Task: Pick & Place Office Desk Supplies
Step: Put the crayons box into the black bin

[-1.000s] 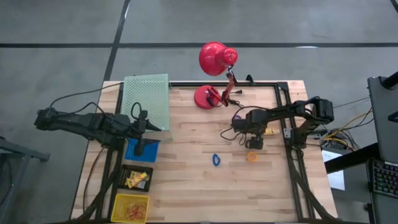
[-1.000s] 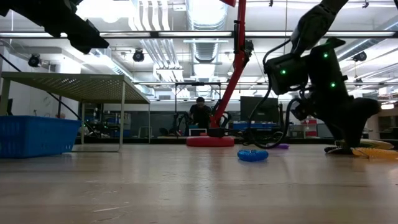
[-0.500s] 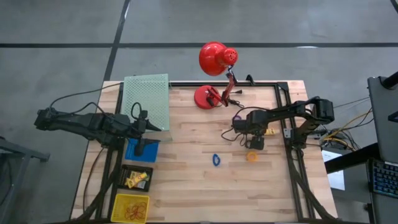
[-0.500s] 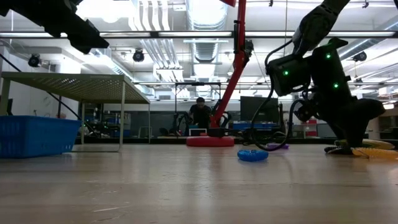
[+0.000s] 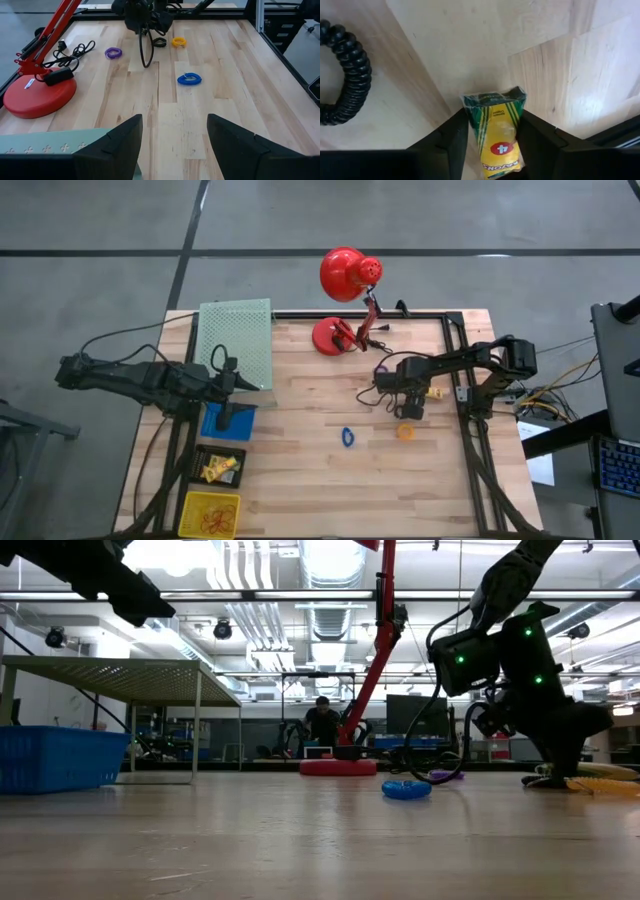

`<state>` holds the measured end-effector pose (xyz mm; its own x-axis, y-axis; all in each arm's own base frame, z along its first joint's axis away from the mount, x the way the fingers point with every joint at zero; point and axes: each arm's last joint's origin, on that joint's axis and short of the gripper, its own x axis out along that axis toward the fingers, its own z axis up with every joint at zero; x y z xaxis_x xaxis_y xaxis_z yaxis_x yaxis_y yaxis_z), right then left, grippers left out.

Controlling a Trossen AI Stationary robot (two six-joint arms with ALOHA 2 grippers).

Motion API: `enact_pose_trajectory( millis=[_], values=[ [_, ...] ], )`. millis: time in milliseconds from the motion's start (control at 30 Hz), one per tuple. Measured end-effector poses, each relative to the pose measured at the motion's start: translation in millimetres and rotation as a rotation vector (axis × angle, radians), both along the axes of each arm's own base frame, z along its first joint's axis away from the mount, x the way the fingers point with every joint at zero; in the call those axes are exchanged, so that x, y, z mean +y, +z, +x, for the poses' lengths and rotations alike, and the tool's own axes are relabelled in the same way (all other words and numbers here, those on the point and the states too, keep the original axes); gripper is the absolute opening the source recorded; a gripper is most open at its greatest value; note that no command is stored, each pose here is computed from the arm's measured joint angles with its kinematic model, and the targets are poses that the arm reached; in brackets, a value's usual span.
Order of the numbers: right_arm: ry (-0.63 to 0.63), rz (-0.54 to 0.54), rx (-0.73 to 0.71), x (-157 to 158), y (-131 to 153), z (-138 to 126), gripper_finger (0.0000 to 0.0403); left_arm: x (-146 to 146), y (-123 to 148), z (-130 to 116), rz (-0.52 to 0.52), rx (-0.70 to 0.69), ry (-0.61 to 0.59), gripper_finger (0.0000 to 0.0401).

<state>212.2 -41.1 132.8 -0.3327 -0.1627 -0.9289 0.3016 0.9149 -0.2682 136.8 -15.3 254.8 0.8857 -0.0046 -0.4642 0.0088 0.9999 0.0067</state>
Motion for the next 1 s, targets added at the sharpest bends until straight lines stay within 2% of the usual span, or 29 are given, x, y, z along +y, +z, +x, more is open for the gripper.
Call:
enact_pose_trajectory(
  millis=[367, 800, 1000],
  values=[
    [-0.008, -0.001, -0.002, 0, 0, 0, 0.0110, 0, 0, 0, 0.000, 0.000, 0.000, 0.0230],
    [-0.016, 0.001, -0.003, 0, 2, 0, 0.0107, 0, 0, 0, 0.000, 0.000, 0.000, 0.0230],
    [-0.006, -0.003, -0.047, 0, 17, 6, 0.0107, 0, 0, 0, 0.000, 0.000, 0.000, 0.0230]
  ],
)
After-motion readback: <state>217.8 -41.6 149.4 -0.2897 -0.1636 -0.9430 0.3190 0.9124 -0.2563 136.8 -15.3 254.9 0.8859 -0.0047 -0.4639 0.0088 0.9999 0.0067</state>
